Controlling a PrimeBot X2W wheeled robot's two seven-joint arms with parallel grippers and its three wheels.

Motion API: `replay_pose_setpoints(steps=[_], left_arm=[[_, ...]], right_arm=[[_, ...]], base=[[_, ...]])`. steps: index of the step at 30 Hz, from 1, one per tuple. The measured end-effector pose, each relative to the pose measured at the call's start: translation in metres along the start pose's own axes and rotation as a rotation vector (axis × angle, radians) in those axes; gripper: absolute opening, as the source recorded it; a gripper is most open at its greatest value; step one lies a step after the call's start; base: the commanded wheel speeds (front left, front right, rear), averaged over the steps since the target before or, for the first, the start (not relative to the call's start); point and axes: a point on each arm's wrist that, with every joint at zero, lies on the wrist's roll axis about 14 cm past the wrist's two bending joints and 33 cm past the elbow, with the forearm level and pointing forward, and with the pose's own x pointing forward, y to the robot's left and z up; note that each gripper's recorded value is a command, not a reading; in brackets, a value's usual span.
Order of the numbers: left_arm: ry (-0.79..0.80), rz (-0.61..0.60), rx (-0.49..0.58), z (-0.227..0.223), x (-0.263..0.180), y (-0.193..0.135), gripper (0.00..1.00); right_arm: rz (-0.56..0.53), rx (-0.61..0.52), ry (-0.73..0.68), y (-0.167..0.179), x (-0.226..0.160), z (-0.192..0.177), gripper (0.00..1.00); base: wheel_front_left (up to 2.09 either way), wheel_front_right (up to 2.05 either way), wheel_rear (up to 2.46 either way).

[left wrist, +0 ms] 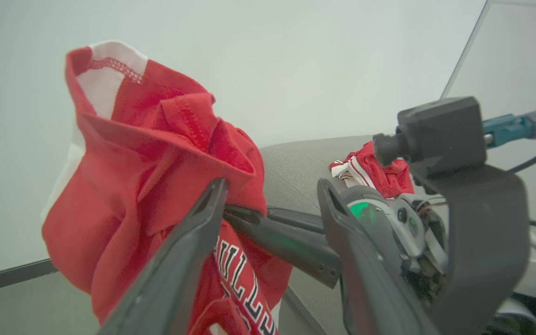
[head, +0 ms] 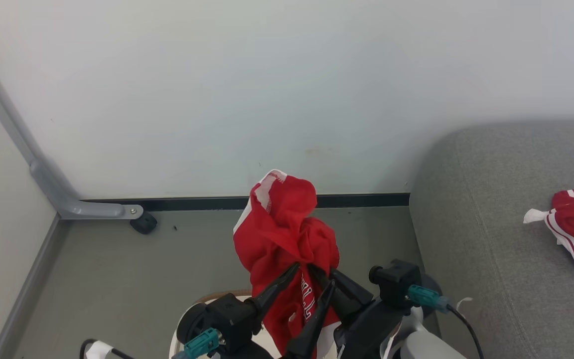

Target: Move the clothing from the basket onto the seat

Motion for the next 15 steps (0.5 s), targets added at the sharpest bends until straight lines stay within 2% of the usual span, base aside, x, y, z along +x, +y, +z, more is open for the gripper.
replay_pose_setpoints(steps=[15], left_arm=[[0.053,-0.047,0.071,-0.012,-0.004,-0.004,1.0]], right_arm=[[-0.136,-0.016,-0.074,-0.06,-0.001,0.025,0.0]], base=[[0.0,0.0,0.0]])
